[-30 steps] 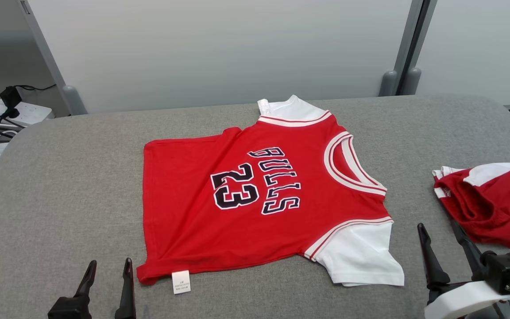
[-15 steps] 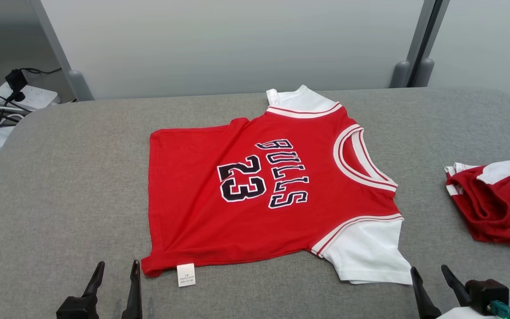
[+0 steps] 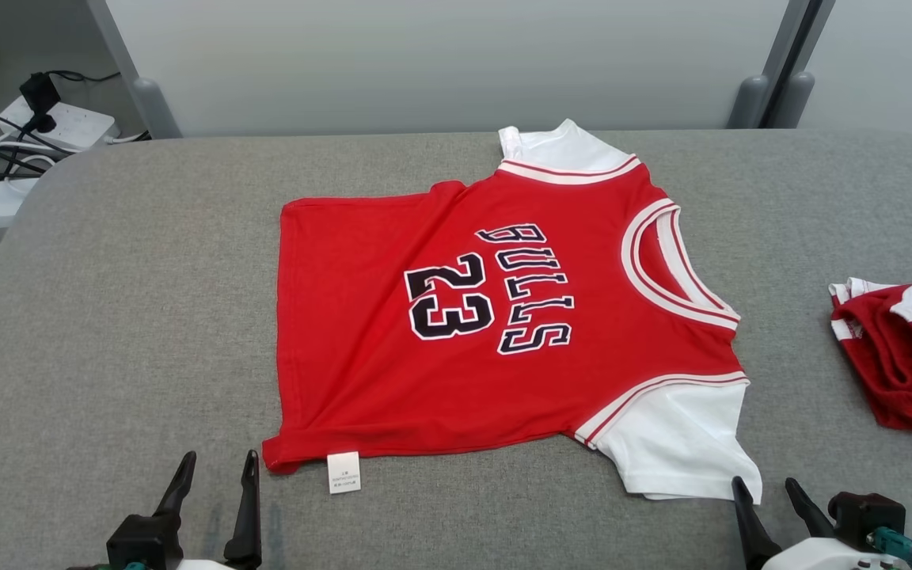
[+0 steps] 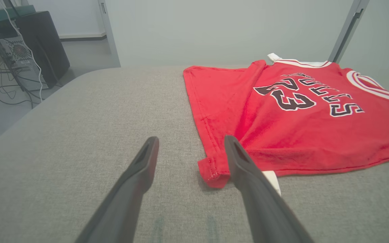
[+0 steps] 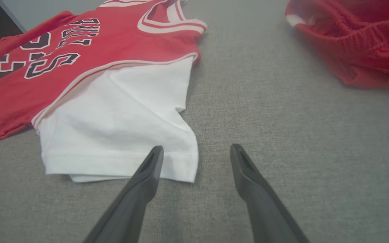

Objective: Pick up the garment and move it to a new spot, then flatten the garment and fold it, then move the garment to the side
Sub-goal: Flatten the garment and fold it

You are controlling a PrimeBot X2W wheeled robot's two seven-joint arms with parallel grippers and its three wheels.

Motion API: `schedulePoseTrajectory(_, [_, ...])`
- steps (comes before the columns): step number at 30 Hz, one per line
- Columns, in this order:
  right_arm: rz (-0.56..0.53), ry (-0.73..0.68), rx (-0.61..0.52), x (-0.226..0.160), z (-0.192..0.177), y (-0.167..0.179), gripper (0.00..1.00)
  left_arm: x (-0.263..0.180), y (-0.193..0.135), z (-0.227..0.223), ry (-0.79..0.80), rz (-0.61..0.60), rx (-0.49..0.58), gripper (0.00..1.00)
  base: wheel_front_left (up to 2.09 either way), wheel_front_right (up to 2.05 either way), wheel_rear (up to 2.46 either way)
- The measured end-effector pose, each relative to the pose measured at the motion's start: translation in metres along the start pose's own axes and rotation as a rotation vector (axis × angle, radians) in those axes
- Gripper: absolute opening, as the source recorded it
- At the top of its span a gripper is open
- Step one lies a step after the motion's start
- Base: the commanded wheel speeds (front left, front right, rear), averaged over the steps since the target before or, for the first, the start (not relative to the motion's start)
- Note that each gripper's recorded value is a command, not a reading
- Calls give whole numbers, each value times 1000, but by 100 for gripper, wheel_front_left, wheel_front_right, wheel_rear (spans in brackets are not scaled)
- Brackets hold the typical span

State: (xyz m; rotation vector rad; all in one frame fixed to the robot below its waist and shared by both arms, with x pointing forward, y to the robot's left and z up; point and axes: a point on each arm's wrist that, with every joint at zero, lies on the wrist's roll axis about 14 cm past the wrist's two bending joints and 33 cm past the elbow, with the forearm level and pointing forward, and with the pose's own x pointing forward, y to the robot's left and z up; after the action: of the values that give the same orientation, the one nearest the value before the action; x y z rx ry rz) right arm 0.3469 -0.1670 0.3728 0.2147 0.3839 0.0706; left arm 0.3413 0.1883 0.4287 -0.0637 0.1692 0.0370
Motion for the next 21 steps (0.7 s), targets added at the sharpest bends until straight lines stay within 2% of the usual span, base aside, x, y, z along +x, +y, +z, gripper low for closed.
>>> schedulePoseTrajectory(2, [2, 5, 9, 3, -1, 1, 98, 3, 1, 2, -5, 2, 0, 100, 0, 0, 0])
schedulePoseTrajectory(4, [3, 9, 16, 6, -1, 2, 87, 5, 0, 2, -3, 2, 0, 100, 0, 0, 0])
schedulePoseTrajectory(5, [3, 19, 16, 8, -3, 2, 85, 6, 1, 2, -3, 3, 0, 100, 0, 0, 0])
schedulePoseTrajectory(12, [4, 61, 46, 14, -15, 5, 46, 7, 3, -2, 11, 4, 5, 100, 0, 0, 0])
schedulePoseTrajectory(13, [5, 63, 47, 16, -15, 6, 32, 8, 3, -2, 12, 5, 5, 100, 0, 0, 0])
schedulePoseTrajectory(14, [5, 62, 51, 17, -14, 6, 0, 8, 3, -2, 12, 5, 5, 100, 0, 0, 0])
schedulePoseTrajectory(21, [-32, 15, 52, 18, 3, -12, 0, 14, -2, 1, 3, -8, -7, 100, 0, 0, 0])
